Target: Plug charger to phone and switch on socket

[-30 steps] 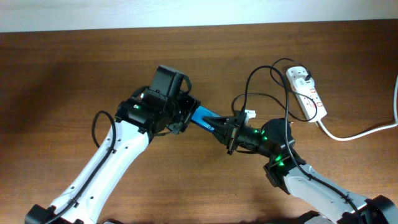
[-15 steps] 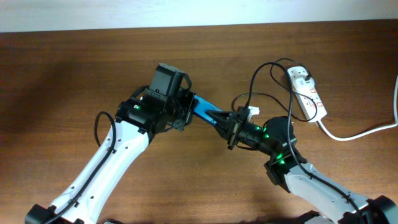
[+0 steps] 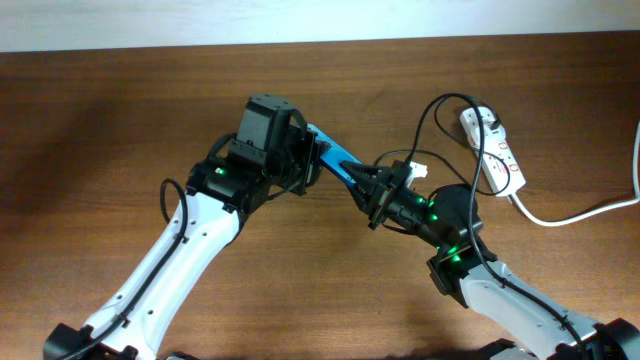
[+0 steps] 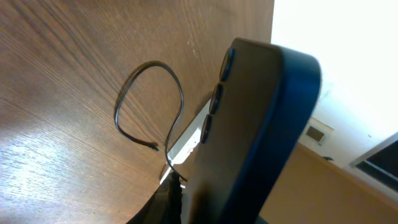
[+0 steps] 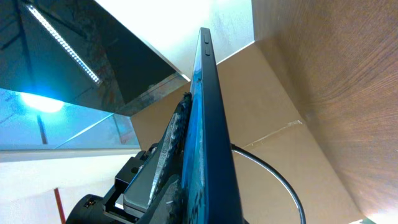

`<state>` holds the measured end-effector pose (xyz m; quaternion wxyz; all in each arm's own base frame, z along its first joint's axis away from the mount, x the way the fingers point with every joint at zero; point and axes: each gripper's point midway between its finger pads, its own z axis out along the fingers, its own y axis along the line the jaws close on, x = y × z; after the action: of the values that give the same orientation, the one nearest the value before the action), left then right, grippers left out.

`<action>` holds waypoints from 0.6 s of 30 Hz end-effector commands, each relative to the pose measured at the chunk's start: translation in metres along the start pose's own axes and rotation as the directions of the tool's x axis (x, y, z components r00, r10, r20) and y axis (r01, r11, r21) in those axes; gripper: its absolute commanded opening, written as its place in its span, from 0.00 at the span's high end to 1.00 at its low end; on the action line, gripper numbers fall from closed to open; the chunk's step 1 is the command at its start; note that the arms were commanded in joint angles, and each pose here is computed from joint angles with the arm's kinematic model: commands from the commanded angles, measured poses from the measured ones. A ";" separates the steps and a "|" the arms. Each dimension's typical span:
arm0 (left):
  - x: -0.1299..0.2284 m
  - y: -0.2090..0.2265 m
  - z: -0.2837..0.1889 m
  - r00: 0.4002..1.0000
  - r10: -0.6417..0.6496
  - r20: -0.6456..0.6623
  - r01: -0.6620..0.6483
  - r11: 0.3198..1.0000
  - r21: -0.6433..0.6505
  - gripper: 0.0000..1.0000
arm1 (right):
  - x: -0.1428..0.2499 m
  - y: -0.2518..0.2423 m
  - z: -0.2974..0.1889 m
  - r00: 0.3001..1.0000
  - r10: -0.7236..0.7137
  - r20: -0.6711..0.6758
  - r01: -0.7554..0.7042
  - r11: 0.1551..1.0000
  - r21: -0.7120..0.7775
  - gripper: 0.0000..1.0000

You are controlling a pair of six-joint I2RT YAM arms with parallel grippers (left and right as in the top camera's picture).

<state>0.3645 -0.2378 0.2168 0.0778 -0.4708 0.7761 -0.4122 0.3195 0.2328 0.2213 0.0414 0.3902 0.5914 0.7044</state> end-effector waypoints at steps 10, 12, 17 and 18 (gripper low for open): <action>0.035 -0.026 -0.007 0.957 0.254 -0.140 -0.239 0.964 0.121 1.00 | 0.020 -0.033 0.001 0.995 0.044 -0.095 -0.030 0.990 0.140 0.79; 0.035 -0.026 -0.007 0.946 0.296 -0.133 -0.280 0.952 0.127 1.00 | 0.019 -0.036 0.001 0.994 0.050 -0.092 -0.036 0.988 0.151 0.75; 0.028 -0.028 -0.007 0.929 0.361 -0.080 -0.350 0.928 0.131 1.00 | 0.015 -0.043 0.000 0.995 0.071 -0.073 -0.057 0.982 0.181 0.44; 0.025 -0.028 -0.007 0.912 0.405 -0.062 -0.395 0.909 0.131 1.00 | 0.015 -0.044 0.000 0.995 0.072 -0.071 -0.058 0.981 0.183 0.32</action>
<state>0.3662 -0.2479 0.2209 0.1205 -0.3448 0.8292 -0.4232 0.3122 0.2375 0.2064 0.0104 0.4029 0.6133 0.6793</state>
